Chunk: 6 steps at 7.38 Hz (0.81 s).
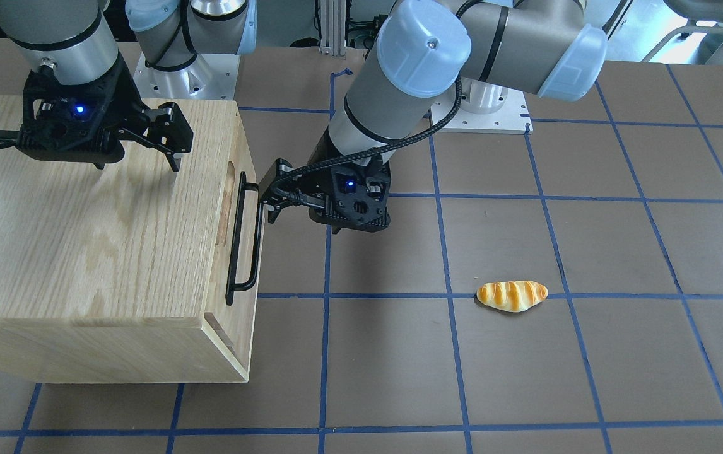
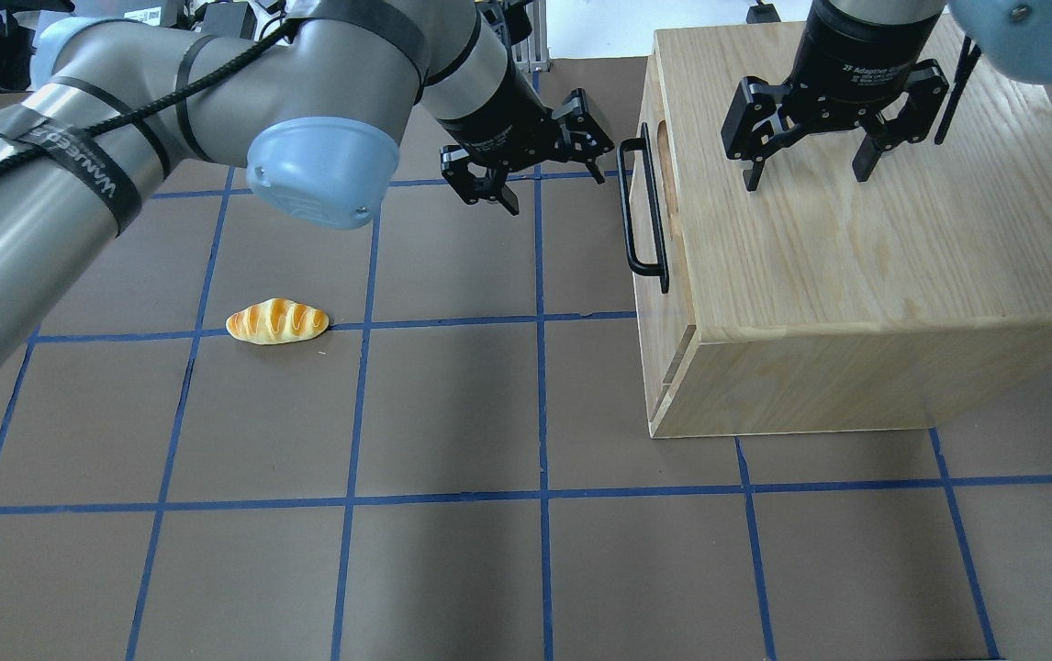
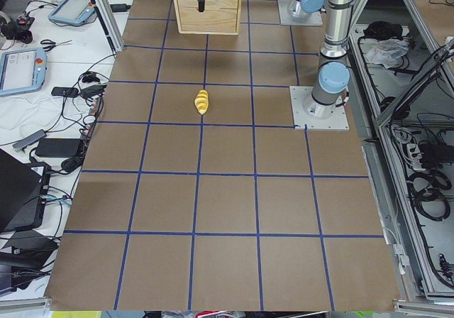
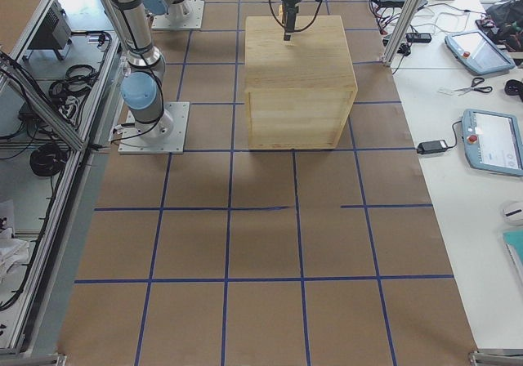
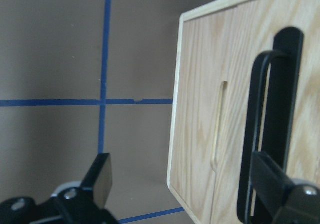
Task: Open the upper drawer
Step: 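Reach the open left gripper around the black drawer handle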
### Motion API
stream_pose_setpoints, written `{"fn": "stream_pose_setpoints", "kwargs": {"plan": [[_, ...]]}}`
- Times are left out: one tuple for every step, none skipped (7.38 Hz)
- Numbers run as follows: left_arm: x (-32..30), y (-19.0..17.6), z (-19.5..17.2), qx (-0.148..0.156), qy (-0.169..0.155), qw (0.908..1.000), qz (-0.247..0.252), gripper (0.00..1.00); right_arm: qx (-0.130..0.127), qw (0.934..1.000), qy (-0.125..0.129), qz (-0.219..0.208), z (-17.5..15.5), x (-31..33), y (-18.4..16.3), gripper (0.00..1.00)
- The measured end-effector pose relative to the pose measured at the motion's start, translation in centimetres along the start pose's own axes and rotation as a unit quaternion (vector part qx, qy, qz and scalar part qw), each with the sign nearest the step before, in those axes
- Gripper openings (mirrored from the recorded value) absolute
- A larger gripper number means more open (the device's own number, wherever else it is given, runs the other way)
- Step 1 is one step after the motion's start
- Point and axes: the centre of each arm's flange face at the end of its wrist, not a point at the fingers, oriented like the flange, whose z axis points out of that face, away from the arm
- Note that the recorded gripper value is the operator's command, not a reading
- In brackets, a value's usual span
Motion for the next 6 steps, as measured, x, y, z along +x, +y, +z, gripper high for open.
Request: {"fn": "stream_pose_setpoints", "kwargs": {"plan": [[0.4, 0.1, 1.2, -0.007, 0.004, 1.0, 0.002, 1.0, 0.0, 1.0, 0.0, 0.0, 0.0, 0.0, 0.0, 1.0], [0.7, 0.1, 2.2, -0.012, 0.004, 0.9999, 0.004, 1.0, 0.0, 1.0, 0.0, 0.0, 0.0, 0.0, 0.0, 1.0], [1.1, 0.3, 2.9, -0.016, 0.004, 0.9998, 0.007, 1.0, 0.0, 1.0, 0.0, 0.001, 0.0, 0.0, 0.0, 1.0], [1.5, 0.6, 3.4, -0.018, 0.004, 0.9998, 0.01, 1.0, 0.0, 1.0, 0.0, 0.001, 0.0, 0.0, 0.0, 1.0], [1.6, 0.7, 3.9, -0.02, 0.004, 0.9997, 0.012, 1.0, 0.0, 1.0, 0.0, 0.001, 0.0, 0.0, 0.0, 1.0], [1.6, 0.7, 4.3, -0.022, 0.002, 0.9997, 0.013, 1.0, 0.0, 1.0, 0.0, 0.0, 0.0, 0.0, 0.0, 1.0]]}}
